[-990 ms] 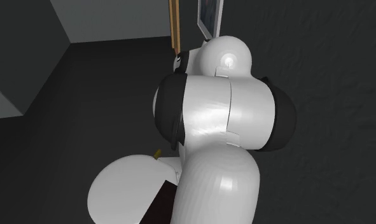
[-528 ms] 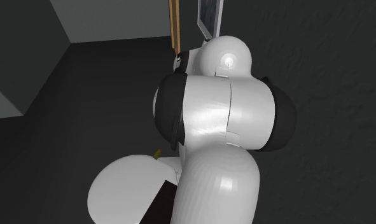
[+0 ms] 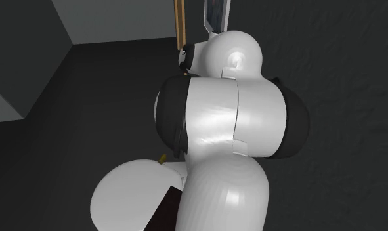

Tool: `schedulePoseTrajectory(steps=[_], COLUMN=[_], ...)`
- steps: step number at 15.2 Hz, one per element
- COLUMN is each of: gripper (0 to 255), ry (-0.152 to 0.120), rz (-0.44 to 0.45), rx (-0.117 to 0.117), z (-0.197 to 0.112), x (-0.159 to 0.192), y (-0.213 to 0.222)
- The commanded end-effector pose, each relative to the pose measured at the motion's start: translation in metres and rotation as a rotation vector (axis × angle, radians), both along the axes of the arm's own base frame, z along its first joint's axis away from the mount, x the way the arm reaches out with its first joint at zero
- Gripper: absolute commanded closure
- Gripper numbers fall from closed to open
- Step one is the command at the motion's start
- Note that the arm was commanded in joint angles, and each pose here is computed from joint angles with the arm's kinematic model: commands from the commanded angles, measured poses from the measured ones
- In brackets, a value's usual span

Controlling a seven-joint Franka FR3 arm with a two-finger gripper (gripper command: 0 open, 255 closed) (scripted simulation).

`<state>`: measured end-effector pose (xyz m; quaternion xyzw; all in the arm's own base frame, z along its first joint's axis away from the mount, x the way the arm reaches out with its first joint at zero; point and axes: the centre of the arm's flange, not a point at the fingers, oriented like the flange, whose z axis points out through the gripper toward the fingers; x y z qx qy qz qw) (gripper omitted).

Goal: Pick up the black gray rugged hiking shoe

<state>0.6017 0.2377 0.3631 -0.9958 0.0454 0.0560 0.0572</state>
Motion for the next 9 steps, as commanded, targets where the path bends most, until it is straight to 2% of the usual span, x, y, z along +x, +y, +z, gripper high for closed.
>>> schedulePoseTrajectory(steps=[1,7,9], gripper=[255,255,255], ry=[-0.001,-0.001,-0.001], rz=[0.000,0.000,0.000], rx=[0.000,0.000,0.000], z=[0.011,0.043,0.043], x=[-0.001,-0.001,-0.001], y=[0.000,0.000,0.000])
